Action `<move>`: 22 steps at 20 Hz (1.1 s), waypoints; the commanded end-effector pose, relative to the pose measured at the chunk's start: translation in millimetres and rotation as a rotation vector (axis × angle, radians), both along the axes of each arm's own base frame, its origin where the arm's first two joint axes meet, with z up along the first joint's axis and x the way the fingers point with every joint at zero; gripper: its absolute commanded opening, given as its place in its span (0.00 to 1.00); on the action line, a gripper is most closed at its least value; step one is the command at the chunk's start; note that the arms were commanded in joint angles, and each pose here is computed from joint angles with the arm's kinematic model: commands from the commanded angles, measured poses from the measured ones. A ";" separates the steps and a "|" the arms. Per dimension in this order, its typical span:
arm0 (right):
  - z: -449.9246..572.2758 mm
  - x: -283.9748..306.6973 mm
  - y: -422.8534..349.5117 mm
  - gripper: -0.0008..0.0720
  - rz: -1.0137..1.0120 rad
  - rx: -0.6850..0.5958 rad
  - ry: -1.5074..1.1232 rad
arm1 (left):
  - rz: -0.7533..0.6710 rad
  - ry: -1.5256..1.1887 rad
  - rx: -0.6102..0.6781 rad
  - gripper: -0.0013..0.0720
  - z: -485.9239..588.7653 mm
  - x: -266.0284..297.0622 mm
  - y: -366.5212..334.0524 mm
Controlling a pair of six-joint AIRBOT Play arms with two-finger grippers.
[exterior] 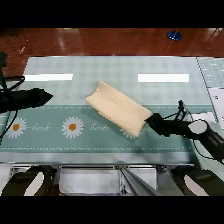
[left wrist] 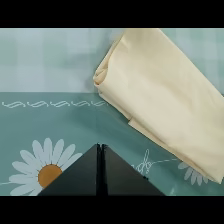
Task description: Fold the shirts.
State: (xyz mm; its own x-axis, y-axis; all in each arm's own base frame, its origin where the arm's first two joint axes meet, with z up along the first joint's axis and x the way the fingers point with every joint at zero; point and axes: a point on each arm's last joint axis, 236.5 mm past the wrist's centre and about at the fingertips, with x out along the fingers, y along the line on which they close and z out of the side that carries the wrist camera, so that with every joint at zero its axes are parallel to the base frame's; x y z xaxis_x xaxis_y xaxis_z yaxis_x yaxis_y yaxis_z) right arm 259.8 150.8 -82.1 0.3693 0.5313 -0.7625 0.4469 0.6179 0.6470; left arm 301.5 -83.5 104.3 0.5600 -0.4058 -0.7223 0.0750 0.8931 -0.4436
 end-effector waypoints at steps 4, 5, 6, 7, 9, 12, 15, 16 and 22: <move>-11.4 31.3 65.0 0.24 0.110 0.161 0.009 | 0.000 0.034 -0.005 0.04 -14.4 -5.0 -0.6; -0.4 39.9 77.5 0.04 0.197 0.172 -0.048 | 0.001 0.035 -0.005 0.04 -14.5 -5.1 -0.6; 17.3 51.7 88.6 0.04 0.275 0.187 -0.113 | 0.000 0.036 -0.005 0.04 -14.5 -5.3 -0.8; 35.8 63.4 95.0 0.04 0.322 0.188 -0.167 | 0.000 0.036 -0.005 0.04 -14.6 -5.4 -0.8; 82.6 95.5 104.4 0.04 0.391 0.169 -0.307 | 0.000 0.036 -0.005 0.04 -14.6 -5.4 -0.8; 169.7 135.3 118.8 0.04 0.452 0.172 -0.517 | 0.000 0.035 -0.005 0.04 -14.5 -5.2 -0.7; 242.9 163.5 109.7 0.04 0.451 0.133 -0.652 | 0.000 0.036 -0.005 0.04 -14.5 -5.3 -0.7; 260.6 169.8 100.1 0.04 0.443 0.115 -0.671 | 0.000 0.036 -0.005 0.04 -14.5 -5.3 -0.7; 330.7 164.6 -3.8 0.04 0.378 -0.092 -0.683 | 0.019 -0.004 -0.002 0.04 -9.6 3.3 2.5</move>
State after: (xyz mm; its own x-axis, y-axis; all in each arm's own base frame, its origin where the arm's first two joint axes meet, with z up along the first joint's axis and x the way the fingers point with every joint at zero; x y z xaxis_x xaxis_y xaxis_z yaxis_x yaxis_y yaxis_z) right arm 436.2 194.7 225.8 0.5381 0.7404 -0.4029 -0.3302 0.6249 0.7074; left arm 298.7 -83.4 91.0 0.5437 -0.4060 -0.7345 0.0583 0.8913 -0.4496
